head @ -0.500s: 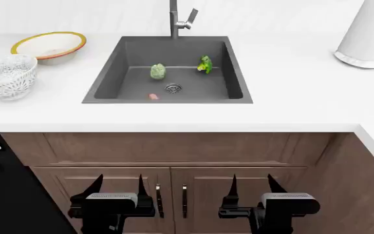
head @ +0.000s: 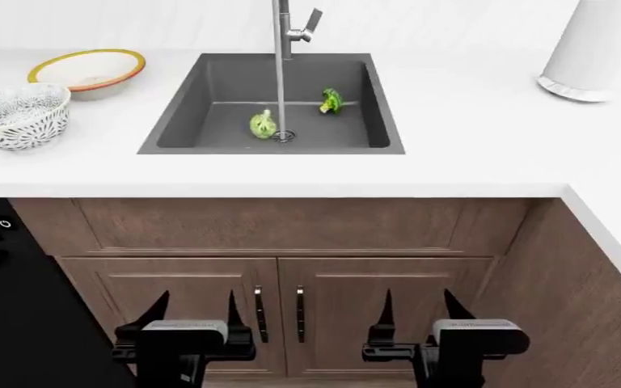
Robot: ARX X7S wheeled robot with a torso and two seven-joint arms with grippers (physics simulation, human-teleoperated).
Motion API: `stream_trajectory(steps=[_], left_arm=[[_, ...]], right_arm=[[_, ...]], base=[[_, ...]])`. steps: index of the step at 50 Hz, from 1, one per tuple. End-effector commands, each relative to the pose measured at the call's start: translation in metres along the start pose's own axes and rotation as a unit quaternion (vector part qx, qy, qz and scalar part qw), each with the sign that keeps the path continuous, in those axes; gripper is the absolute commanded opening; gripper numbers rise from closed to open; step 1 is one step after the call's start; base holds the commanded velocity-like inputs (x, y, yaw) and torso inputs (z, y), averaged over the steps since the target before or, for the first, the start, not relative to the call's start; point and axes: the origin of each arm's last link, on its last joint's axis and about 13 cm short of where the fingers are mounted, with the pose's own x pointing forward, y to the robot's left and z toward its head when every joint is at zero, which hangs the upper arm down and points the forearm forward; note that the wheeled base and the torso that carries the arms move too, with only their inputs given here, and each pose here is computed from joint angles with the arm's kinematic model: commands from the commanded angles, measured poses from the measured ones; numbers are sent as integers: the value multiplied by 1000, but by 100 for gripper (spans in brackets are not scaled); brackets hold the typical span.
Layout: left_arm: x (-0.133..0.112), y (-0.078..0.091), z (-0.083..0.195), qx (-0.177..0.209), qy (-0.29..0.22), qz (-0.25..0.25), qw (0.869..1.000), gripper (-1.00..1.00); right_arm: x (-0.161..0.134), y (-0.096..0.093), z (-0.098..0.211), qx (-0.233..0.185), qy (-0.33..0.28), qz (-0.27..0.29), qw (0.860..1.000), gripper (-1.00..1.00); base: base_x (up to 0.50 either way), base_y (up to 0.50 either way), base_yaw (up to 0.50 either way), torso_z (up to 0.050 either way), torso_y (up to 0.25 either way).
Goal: Pick the sweet potatos and broccolis from the sink and place them in one bowl. Place the broccoli in the other bowl. Then turn off the sink faucet.
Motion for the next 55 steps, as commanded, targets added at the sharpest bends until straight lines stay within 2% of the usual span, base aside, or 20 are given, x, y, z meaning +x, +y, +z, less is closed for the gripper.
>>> stream_trajectory(steps=[1, 14, 21, 30, 55], left_arm=[[0, 0, -1, 6, 1, 0, 1000, 100], [-3, 5, -3, 5, -1, -3, 1000, 100], [-5, 8, -3, 4, -1, -5, 1000, 100], [-2, -1, 1, 0, -14, -15, 1000, 100], [-3, 0, 1, -4, -19, -17, 1000, 100]], right_arm=[[0, 1, 0, 0, 0, 7, 1000, 100], [0, 1, 1, -1, -4, 8, 1000, 100], [0, 1, 1, -9, -6, 5, 1000, 100], [1, 1, 1, -18, -3, 3, 1000, 100], [1, 0, -1, -19, 7, -3, 1000, 100]], base=[[0, 141, 0, 0, 0], [106, 474, 0, 0, 0], [291, 199, 0, 0, 0], [259, 39, 0, 0, 0], [10, 0, 0, 49, 0]])
